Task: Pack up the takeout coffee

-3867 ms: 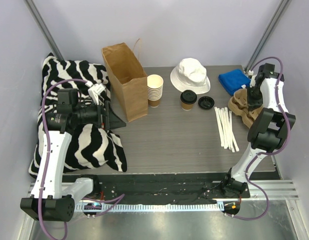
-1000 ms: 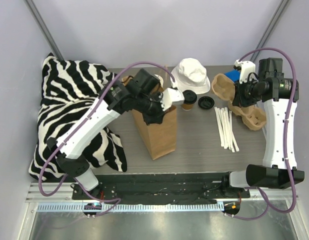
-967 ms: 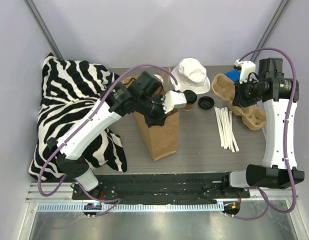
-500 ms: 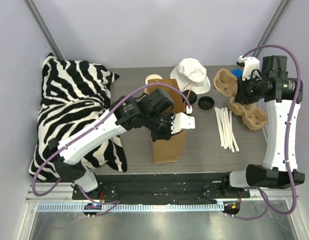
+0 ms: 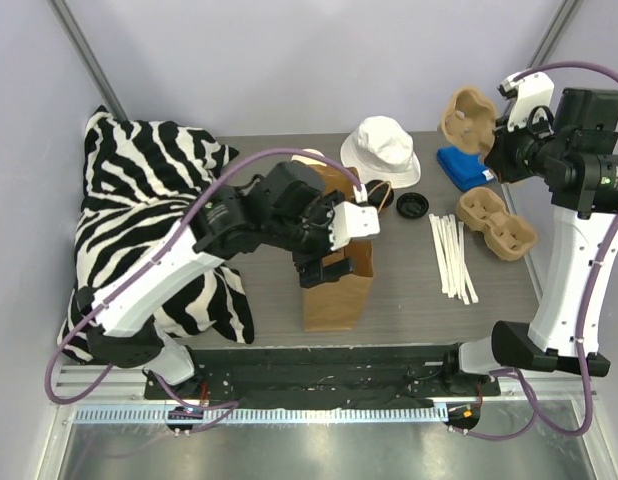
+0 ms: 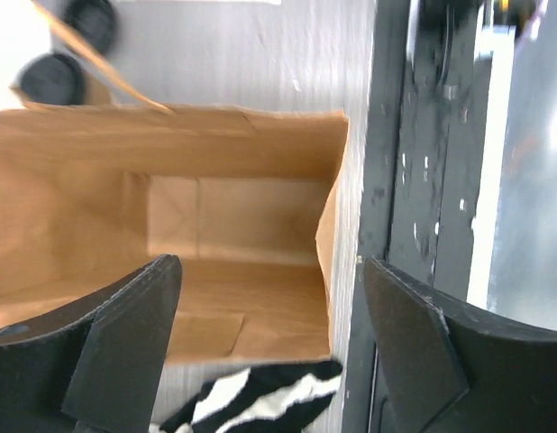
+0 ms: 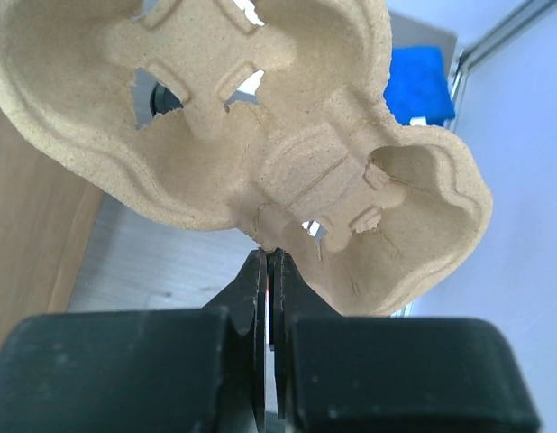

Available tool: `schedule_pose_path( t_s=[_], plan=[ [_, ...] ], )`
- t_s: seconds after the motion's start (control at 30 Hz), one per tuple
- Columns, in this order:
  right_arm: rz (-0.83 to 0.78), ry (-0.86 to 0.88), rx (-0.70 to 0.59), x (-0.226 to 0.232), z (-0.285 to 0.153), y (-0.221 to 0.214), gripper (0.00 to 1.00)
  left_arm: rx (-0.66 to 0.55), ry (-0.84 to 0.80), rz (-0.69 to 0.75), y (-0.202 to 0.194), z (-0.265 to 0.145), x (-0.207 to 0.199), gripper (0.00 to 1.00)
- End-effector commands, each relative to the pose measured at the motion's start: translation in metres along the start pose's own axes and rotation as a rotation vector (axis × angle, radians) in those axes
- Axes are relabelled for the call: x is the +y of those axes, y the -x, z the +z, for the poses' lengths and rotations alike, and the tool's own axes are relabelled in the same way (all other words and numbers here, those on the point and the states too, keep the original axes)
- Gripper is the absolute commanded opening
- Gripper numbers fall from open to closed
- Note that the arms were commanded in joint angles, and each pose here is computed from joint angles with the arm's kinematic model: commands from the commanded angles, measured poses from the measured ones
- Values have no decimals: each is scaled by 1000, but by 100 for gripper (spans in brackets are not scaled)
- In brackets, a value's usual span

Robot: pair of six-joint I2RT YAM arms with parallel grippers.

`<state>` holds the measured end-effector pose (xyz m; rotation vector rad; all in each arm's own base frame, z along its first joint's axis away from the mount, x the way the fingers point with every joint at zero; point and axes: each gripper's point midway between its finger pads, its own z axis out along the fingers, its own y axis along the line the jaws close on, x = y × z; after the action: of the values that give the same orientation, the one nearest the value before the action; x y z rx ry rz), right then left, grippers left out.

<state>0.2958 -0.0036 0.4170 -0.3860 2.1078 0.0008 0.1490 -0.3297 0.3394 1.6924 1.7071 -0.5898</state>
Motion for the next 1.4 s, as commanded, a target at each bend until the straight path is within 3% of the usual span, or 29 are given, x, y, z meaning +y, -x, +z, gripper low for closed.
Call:
schedule_pose_path(
  t_s=[0.0, 0.17, 0.33, 0.47, 0.57, 0.67, 0.9, 1.03, 1.13, 1.37],
  plan=[
    [-75, 25, -149, 9, -12, 41, 1, -280, 148, -22, 53, -74, 11, 88],
    [-146, 18, -243, 25, -18, 71, 1, -466, 460, -175, 65, -135, 77, 86],
    [-125, 19, -365, 38, -25, 106, 1, -715, 715, -303, 70, -217, 110, 86],
    [-49, 56, -467, 49, -29, 134, 1, -846, 822, -364, 84, -262, 126, 85],
    [6, 102, -521, 61, -30, 152, 1, -932, 823, -316, 104, -278, 126, 85],
    [67, 118, -564, 67, -32, 165, 1, -1021, 821, -294, 125, -286, 132, 84],
    [159, 81, -566, 82, -12, 176, 1, -1148, 801, -260, 171, -262, 169, 81],
    [143, 38, -539, 113, -2, 172, 1, -1203, 888, -328, 180, -251, 204, 83],
    [114, -30, -525, 120, 5, 169, 1, -1216, 870, -366, 186, -233, 209, 89],
    [149, -80, -533, 127, 7, 169, 1, -1212, 787, -429, 194, -203, 218, 82]
  ],
)
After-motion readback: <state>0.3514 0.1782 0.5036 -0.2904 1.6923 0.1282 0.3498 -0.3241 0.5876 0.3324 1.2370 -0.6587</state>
